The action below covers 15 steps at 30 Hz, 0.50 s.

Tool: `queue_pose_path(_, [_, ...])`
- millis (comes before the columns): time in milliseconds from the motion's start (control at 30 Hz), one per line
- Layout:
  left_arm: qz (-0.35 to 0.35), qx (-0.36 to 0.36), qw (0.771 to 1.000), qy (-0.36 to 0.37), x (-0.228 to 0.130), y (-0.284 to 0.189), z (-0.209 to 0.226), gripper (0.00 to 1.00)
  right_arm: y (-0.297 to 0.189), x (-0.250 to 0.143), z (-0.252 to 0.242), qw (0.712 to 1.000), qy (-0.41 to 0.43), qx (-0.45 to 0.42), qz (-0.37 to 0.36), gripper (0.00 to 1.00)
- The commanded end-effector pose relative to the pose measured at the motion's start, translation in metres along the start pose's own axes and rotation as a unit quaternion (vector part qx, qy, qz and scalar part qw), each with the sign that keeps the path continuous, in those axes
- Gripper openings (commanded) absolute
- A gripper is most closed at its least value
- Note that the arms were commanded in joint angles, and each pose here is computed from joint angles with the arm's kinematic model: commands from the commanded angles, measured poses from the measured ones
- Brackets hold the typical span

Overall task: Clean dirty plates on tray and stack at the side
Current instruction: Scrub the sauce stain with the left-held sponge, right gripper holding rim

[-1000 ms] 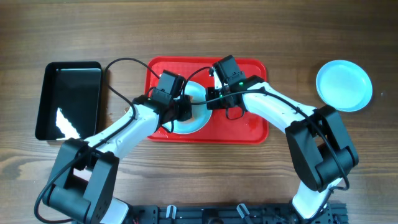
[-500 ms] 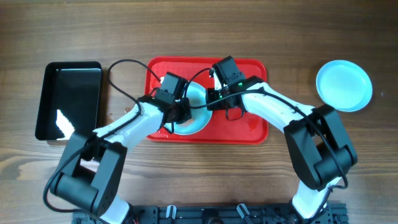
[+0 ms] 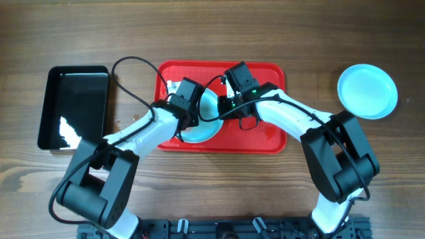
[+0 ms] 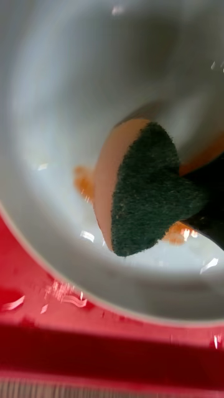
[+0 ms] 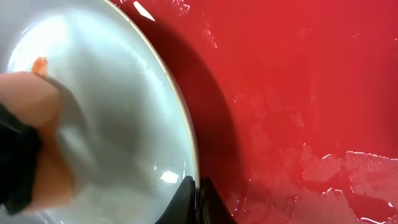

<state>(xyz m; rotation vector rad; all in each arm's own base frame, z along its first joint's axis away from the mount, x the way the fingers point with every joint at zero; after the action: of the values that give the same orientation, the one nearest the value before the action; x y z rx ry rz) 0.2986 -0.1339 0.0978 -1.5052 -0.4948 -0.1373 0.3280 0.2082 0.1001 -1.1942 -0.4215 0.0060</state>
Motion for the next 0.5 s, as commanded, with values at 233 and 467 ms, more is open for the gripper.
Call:
queue_pose_path(233, [-0.044,0.152,0.987,0.007,-0.001,0.018,0.034,0.04,0.003,-0.001,-0.007,1.000,0.006,-0.023,0.001,0.05])
queue_pose_path(467, [-0.044,0.099,0.994,-0.017,0.019,-0.004,0.027,0.04,0.014,-0.004,-0.010,0.999,0.017,-0.026,0.013,0.04])
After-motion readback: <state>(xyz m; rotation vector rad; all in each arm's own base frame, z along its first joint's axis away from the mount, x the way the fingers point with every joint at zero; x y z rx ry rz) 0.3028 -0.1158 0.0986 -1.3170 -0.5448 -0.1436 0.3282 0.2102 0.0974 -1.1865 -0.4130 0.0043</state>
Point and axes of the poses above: each gripper's point midway between its finger pads, its own y axis out along the fingers, its own z axis along the line the jaws close on, x = y × z, the point moved 10 cm from there along -y, back along the fingers, and after that the axes turned 7 degrees about -y, right-handed, at the moved point
